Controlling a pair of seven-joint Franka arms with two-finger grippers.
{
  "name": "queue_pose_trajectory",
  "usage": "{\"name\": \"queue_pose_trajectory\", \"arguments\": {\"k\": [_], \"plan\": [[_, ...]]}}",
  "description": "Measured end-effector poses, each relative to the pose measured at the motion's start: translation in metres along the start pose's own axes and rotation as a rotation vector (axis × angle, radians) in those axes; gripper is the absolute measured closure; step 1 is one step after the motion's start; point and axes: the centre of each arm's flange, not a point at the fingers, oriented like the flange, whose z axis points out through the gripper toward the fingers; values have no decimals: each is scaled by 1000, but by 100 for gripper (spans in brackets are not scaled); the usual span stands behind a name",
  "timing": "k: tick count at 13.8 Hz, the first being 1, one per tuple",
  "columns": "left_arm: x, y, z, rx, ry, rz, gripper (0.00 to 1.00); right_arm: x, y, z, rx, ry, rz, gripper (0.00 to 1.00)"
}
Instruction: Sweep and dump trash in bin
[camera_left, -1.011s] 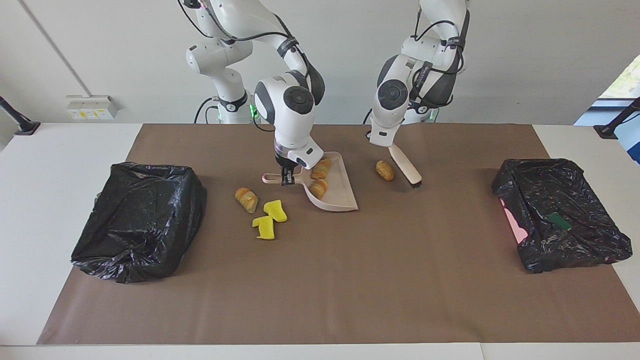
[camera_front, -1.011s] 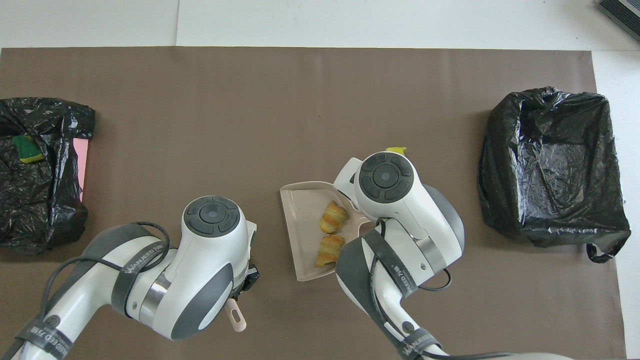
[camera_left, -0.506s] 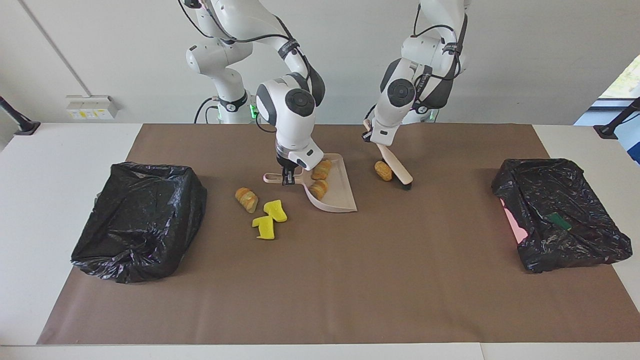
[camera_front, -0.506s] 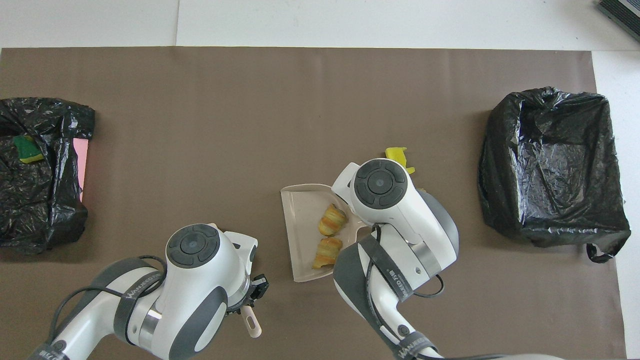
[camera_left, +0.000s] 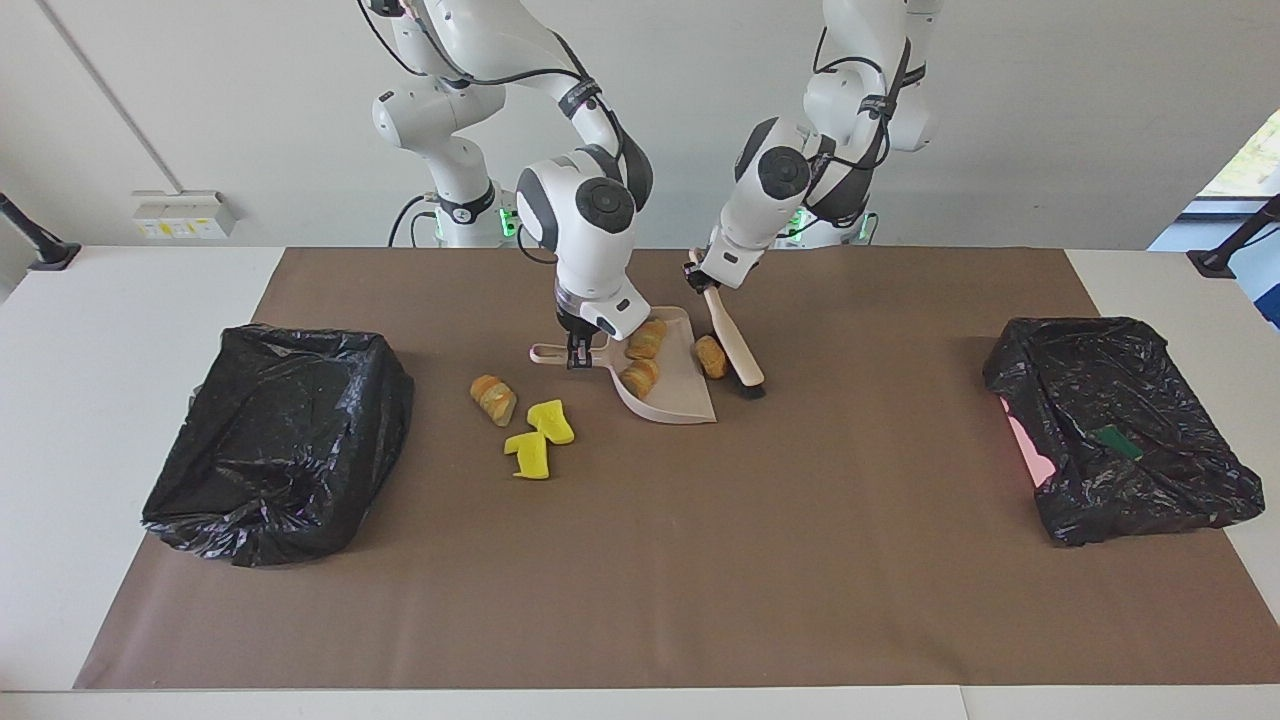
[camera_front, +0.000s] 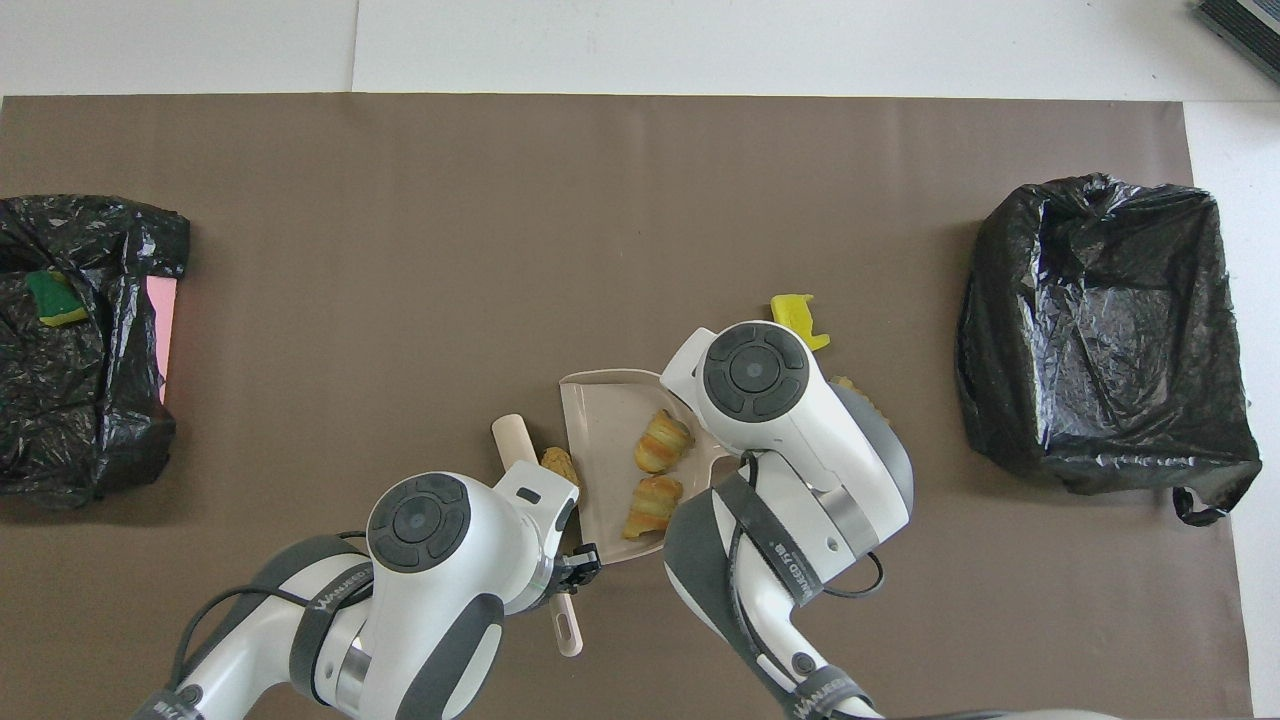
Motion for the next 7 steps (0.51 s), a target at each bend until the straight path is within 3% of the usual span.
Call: {"name": "queue_pose_trajectory", "arguments": {"k": [3,7], "plan": [[-8,17,-2,-10,9,200,74,-2,1,0,-2,-2,2,68],[2,46,-21,-37,18,232,74,-2,1,-1,-3,-1,3,68]]}}
